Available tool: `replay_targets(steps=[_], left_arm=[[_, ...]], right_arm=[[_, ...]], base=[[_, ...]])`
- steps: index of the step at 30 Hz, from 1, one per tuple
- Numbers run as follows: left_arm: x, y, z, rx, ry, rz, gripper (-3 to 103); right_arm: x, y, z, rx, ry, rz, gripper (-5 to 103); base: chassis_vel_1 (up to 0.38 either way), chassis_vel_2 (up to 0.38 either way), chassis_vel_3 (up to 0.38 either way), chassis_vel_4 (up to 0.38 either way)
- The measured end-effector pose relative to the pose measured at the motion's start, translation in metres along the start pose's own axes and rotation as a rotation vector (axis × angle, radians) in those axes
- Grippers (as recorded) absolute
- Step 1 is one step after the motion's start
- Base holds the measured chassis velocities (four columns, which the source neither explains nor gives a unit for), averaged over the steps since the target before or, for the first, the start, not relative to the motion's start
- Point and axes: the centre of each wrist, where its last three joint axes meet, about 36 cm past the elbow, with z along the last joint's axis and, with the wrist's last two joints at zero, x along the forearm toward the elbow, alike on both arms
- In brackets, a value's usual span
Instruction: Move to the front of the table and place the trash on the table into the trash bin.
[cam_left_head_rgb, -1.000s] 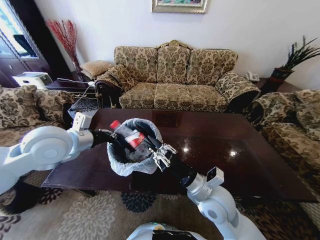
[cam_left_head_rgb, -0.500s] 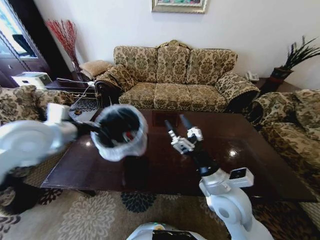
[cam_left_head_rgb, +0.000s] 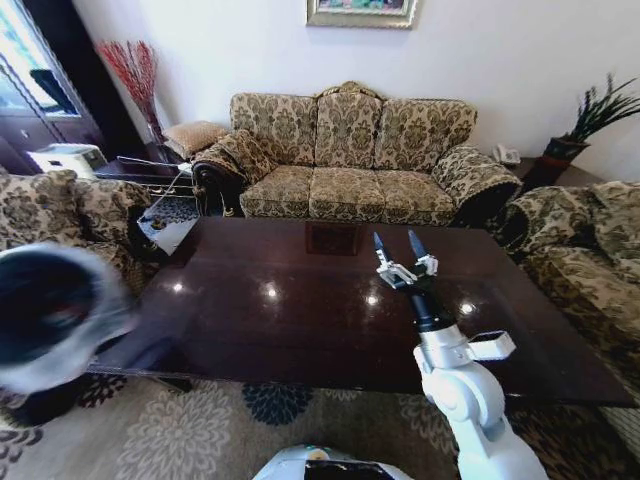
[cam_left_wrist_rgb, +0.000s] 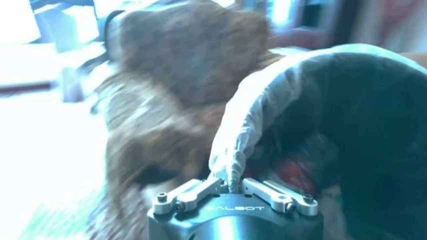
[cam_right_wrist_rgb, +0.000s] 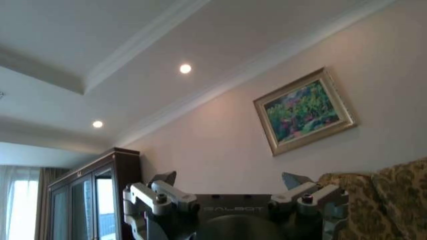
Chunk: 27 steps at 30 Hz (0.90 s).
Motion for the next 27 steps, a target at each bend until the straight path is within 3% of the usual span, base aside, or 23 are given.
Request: replay_targets(steps=[1, 3, 4, 8, 9, 12, 13, 15, 16, 20, 21, 27], left_arm=[[0.0, 0.0, 0.0, 0.0, 0.0, 0.0, 0], [-0.012, 0.026, 0.045, 0.08, 0.056, -0.114, 0], [-0.012, 0.026, 0.045, 0.08, 0.056, -0.114, 0], [-0.027, 0.034, 0.116, 0.167, 0.148, -0.19, 0], [-0.027, 0.034, 0.116, 0.167, 0.148, -0.19, 0], [-0.035, 0.034, 0.171, 0.173, 0.232, -0.207, 0], [-0.035, 0.034, 0.171, 0.173, 0.232, -0.207, 0], [-0.043, 0.037, 0.215, 0.167, 0.307, -0.224, 0], [-0.043, 0.037, 0.215, 0.167, 0.307, -0.224, 0], [-0.066, 0.04, 0.293, 0.148, 0.422, -0.248, 0], [-0.066, 0.04, 0.293, 0.148, 0.422, -0.248, 0], [-0.095, 0.033, 0.362, 0.158, 0.548, -0.28, 0]], right_arm=[[0.0, 0.0, 0.0, 0.0, 0.0, 0.0, 100], [0.003, -0.004, 0.0, 0.013, -0.011, 0.012, 100], [0.003, -0.004, 0.0, 0.013, -0.011, 0.012, 100], [0.005, -0.009, -0.007, 0.044, -0.025, 0.022, 100], [0.005, -0.009, -0.007, 0.044, -0.025, 0.022, 100], [0.006, -0.008, -0.007, 0.077, -0.027, 0.026, 100], [0.006, -0.008, -0.007, 0.077, -0.027, 0.026, 100], [0.007, -0.004, -0.009, 0.08, -0.028, 0.028, 100], [0.007, -0.004, -0.009, 0.08, -0.028, 0.028, 100], [0.01, 0.0, -0.014, 0.097, -0.012, 0.036, 100], [0.01, 0.0, -0.014, 0.097, -0.012, 0.036, 100], [0.018, 0.009, -0.023, 0.128, 0.033, 0.051, 100]], base=[[0.0, 0.0, 0.0, 0.0], [0.0, 0.0, 0.0, 0.0], [0.0, 0.0, 0.0, 0.0], [0.0, 0.0, 0.0, 0.0], [0.0, 0.0, 0.0, 0.0], [0.0, 0.0, 0.0, 0.0], [0.0, 0.0, 0.0, 0.0], [0.0, 0.0, 0.0, 0.0], [0.0, 0.0, 0.0, 0.0], [0.0, 0.0, 0.0, 0.0], [0.0, 0.0, 0.0, 0.0], [0.0, 0.0, 0.0, 0.0]])
